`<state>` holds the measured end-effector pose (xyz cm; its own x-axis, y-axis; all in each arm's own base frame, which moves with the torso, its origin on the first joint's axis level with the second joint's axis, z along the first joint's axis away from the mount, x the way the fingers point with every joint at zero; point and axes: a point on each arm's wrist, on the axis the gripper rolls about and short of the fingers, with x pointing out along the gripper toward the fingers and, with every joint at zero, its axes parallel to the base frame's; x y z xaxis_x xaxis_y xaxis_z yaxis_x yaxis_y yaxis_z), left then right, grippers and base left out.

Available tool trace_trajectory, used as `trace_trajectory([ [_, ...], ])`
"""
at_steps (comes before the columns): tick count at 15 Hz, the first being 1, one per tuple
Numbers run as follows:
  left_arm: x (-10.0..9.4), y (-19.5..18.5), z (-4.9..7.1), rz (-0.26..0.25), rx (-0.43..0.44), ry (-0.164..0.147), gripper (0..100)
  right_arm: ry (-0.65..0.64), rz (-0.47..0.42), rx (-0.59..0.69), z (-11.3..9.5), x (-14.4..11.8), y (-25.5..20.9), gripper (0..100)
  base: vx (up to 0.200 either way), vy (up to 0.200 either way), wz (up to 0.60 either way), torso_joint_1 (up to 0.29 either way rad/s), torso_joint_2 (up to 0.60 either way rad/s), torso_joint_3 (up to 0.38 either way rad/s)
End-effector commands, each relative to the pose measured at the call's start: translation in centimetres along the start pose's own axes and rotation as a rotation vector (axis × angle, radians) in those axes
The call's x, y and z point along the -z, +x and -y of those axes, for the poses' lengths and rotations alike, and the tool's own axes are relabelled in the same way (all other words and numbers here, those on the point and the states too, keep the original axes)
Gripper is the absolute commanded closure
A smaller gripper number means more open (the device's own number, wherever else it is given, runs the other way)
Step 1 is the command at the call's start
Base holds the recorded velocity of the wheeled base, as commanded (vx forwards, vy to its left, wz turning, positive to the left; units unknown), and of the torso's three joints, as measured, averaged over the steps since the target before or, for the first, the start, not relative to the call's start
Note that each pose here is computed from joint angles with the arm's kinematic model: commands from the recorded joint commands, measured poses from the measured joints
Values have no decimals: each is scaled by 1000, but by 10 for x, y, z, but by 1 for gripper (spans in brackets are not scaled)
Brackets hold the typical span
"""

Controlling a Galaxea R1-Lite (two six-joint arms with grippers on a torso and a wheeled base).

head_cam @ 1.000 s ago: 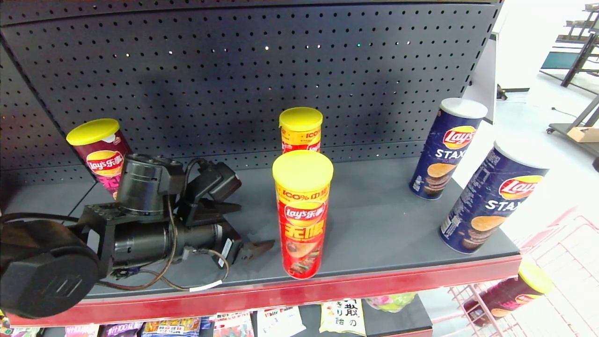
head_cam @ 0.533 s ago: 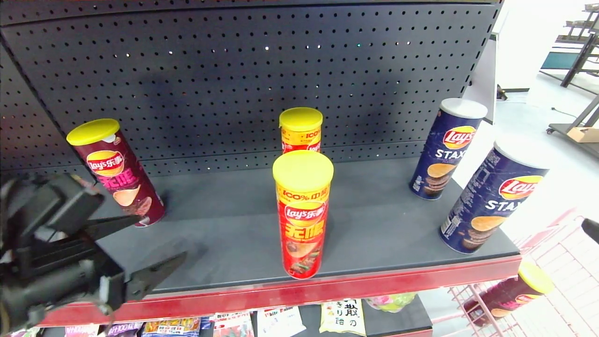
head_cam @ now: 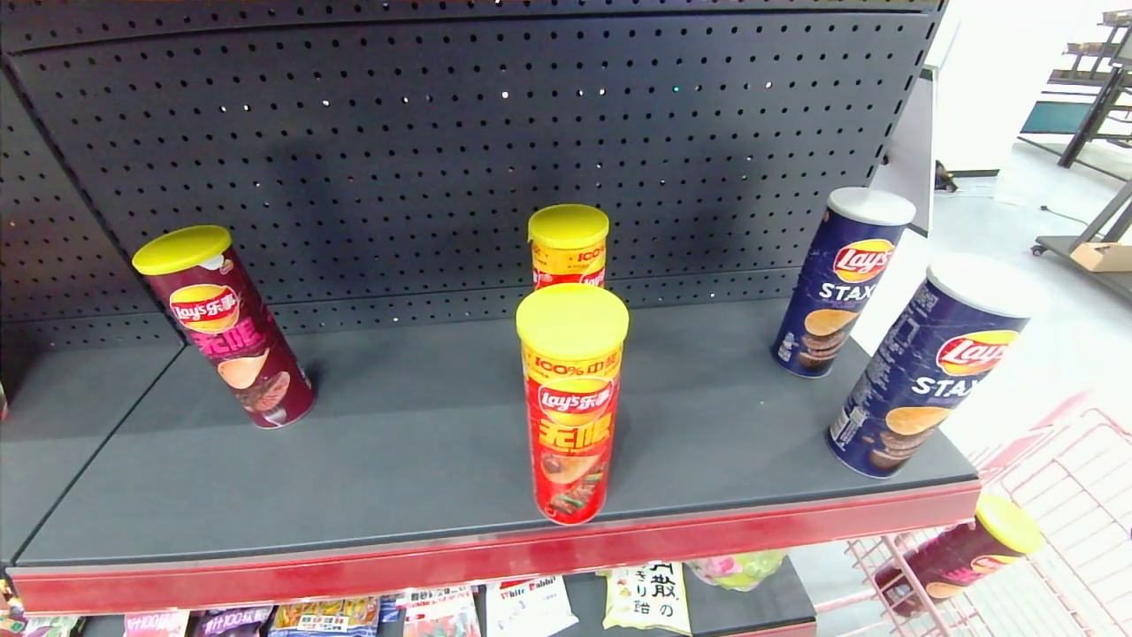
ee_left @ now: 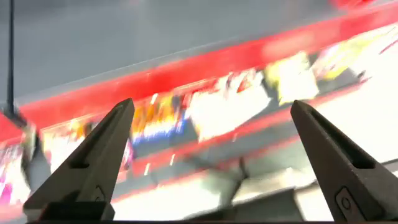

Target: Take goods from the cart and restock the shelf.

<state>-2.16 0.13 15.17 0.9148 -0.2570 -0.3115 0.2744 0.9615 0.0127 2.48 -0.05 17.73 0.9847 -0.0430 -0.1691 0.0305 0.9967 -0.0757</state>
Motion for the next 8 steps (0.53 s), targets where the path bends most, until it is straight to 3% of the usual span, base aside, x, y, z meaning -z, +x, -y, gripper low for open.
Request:
trace_trajectory([
  [1,2,-10,-1,90,24,26,0,-8,-53,28,-1,4,7,0,0,0,0,0,0,0],
  [3,-1,-8,-2,88,-14,32,0,-22,-55,-30,-2,5,7,0,0,0,0,0,0,0],
  [7,0,-8,-3,88,-44,37,0,-64,-64,-21,-2,7,8,0,0,0,0,0,0,0],
  [8,0,-8,-3,88,-48,37,0,-69,-68,-19,-2,8,8,0,-200,0,0,7,-2,2],
])
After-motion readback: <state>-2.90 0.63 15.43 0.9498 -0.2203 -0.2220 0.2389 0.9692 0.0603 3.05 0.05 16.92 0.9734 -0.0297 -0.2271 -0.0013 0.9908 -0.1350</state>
